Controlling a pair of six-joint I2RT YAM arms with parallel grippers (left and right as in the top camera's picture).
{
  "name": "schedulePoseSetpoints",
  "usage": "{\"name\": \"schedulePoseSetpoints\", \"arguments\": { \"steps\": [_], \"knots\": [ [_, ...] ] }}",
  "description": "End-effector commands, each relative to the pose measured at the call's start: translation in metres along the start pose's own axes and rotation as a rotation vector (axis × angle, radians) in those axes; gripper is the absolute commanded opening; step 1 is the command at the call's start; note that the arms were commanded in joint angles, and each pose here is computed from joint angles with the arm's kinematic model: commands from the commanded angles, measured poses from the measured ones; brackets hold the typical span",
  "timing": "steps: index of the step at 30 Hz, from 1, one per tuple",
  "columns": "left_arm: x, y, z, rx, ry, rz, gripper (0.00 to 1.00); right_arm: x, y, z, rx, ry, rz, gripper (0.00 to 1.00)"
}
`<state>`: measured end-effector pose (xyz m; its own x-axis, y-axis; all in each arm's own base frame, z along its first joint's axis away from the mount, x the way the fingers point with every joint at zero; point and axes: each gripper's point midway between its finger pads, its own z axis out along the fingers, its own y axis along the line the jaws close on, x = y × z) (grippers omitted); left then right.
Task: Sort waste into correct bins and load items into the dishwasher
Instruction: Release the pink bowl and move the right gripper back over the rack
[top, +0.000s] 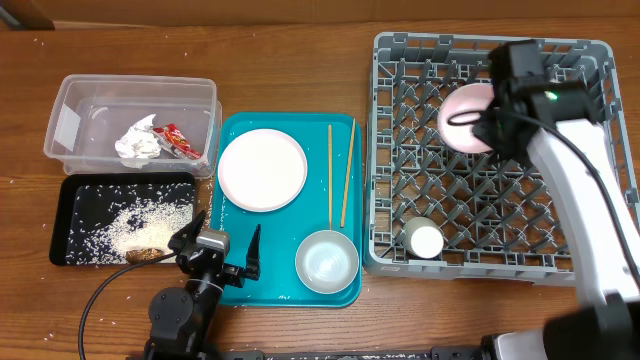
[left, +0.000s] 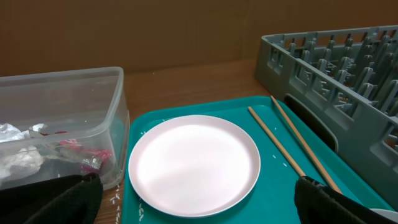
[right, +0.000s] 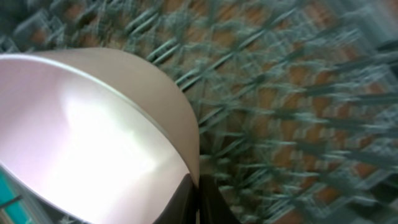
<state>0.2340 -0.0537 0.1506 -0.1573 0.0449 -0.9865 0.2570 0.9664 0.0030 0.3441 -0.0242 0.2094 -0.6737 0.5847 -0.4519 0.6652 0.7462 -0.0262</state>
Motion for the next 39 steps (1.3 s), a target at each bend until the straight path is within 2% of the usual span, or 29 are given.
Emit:
{"name": "schedulePoseSetpoints", "arguments": {
  "steps": [1,4,8,20,24,33,39],
  "knots": [
    [0.0,-0.003,0.0,0.016,-0.006,-0.004,1.0,-0.033,-0.056,-0.037,0.191,-0.244,0.095,0.04],
    [0.0,-0.003,0.0,0.016,-0.006,-0.004,1.0,-0.034,-0.091,-0.048,0.365,-0.299,0.086,0.04],
    [0.0,-0.003,0.0,0.016,-0.006,-0.004,1.0,-0.026,-0.104,-0.041,0.485,-0.271,0.073,0.04],
    [0.0,-0.003,0.0,0.016,-0.006,-0.004,1.0,-0.017,-0.054,0.021,0.624,-0.236,-0.163,0.04],
    [0.0,-0.003,0.0,0.016,-0.006,-0.004,1.0,0.0,-0.026,0.033,0.631,-0.238,-0.275,0.04],
    [0.0,-0.003,0.0,0.016,-0.006,-0.004,1.0,0.022,0.008,0.024,0.568,-0.277,-0.372,0.04],
    [0.0,-0.003,0.0,0.016,-0.006,-0.004,1.0,0.044,0.014,0.025,0.526,-0.19,-0.389,0.05]
  ]
}}
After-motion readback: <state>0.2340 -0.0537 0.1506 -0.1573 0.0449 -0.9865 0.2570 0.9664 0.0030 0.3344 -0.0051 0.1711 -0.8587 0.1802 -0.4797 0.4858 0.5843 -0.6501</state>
